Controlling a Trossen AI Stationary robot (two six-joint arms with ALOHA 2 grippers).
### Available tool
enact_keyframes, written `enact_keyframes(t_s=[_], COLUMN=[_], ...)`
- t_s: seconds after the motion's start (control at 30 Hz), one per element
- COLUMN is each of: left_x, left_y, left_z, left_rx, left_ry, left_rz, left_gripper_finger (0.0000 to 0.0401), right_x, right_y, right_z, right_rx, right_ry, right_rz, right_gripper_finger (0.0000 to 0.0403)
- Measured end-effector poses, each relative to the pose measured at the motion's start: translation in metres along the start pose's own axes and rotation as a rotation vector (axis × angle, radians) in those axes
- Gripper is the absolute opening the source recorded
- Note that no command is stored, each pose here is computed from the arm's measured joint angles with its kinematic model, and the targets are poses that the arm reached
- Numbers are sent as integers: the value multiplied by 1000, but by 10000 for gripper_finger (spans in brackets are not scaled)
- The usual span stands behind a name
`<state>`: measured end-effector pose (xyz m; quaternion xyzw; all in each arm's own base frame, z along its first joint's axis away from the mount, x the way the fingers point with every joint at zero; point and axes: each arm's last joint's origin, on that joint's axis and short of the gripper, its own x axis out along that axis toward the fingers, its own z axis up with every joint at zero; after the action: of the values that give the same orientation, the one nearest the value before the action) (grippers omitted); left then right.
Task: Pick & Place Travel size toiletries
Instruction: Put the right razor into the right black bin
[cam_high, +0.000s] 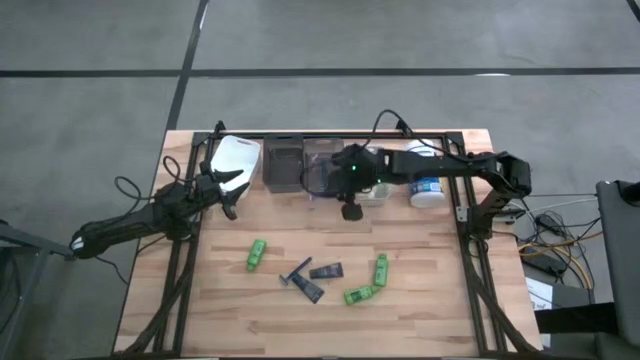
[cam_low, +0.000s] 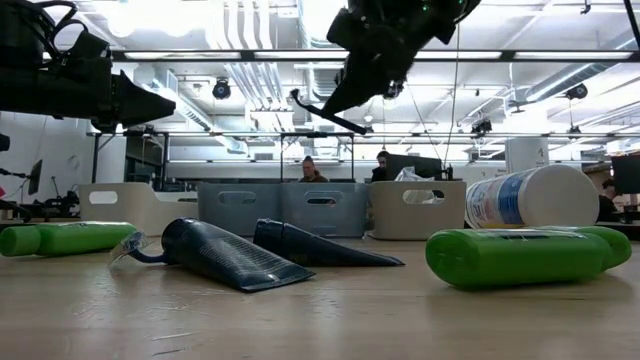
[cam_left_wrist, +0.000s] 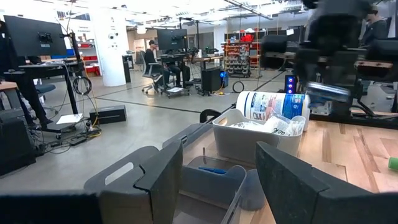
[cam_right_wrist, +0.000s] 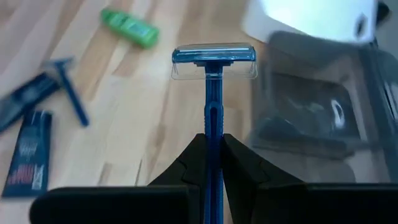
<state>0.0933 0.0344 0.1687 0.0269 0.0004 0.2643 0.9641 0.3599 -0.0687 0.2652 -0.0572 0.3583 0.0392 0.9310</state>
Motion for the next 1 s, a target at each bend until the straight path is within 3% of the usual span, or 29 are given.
enact_keyframes(t_s=[0.1,0.27,0.63,0.8,1.0], left_x=[0,0,0,0,0], left_y=[0,0,0,0,0], left_z=[0,0,0,0,0], left_rx=[0,0,0,0,0], left_ry=[0,0,0,0,0], left_rz=[0,0,0,0,0], left_gripper_finger=[207,207,207,206,207], right_x=[-2,-5,-11,6,35], right_y=[-10,-28,-59,-63,-68], right_z=[-3,-8,-21,-24,-30], right_rx=[141,368,667,696,716], right_ry=[-1,12,-7,-31,-27], right_rz=[-43,-212,-622,-634,-566], right_gripper_finger=[29,29,46,51,36])
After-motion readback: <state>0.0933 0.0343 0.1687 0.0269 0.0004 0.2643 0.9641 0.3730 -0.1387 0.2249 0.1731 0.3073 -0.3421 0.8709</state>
